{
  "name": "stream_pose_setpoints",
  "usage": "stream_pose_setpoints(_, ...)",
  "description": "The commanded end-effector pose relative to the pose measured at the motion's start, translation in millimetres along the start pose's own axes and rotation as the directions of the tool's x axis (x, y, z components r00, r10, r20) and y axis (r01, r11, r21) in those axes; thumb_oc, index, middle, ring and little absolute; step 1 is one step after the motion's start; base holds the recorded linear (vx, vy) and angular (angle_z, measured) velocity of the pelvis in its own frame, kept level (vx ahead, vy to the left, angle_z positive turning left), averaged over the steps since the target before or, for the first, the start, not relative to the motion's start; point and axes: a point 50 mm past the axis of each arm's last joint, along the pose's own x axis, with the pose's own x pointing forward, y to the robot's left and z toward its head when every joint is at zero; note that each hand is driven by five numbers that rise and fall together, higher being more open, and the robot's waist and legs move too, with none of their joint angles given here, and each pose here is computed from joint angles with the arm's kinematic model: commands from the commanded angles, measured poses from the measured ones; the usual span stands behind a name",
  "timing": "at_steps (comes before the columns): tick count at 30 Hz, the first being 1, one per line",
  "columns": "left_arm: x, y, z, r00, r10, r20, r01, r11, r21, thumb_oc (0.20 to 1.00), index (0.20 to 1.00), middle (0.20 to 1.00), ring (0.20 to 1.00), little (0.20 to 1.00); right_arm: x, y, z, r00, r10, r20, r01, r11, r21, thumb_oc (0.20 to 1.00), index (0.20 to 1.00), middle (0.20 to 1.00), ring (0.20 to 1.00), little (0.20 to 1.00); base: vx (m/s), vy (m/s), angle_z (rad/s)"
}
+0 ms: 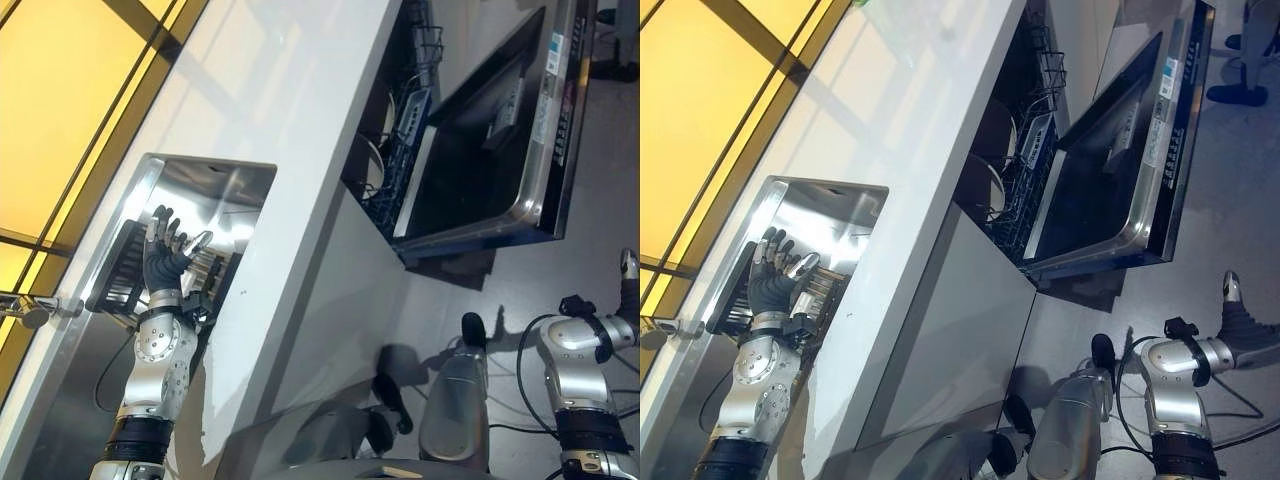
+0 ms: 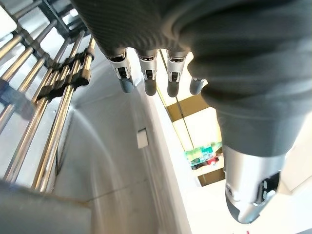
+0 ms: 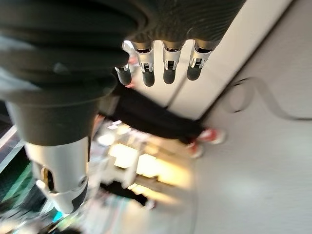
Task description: Pick up plates and place into dishwasher.
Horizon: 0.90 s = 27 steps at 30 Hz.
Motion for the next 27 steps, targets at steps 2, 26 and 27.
stream_pose_setpoints(2,1,5,13,0.996,0.032,0.082,-0.029,0.999,-0.041,1.0,1.0,1.0,1.0,1.0,2,12,4,0.96,0.263,-0.098,-0.226,0.931,0.285,1.0,1.0,1.0,1.0,1.0,-0.12,0.04,-0.21)
stream_pose_setpoints(26,25,-19,46,0.978,-0.097,0.184,0.105,0.994,-0.033,1.0,1.0,1.0,1.0,1.0,-96,143,165,0.064,0.865,0.497,-0.919,-0.143,0.367,1.0,1.0,1.0,1.0,1.0,-0.09,-0.065,0.08)
stream_pose_setpoints(27,26,-19,47,0.978,-0.095,0.184,0.103,0.994,-0.031,1.0,1.0,1.0,1.0,1.0,-101,142,170,0.007,0.855,0.519,-0.926,-0.191,0.327,1.0,1.0,1.0,1.0,1.0,-0.04,-0.047,0.0)
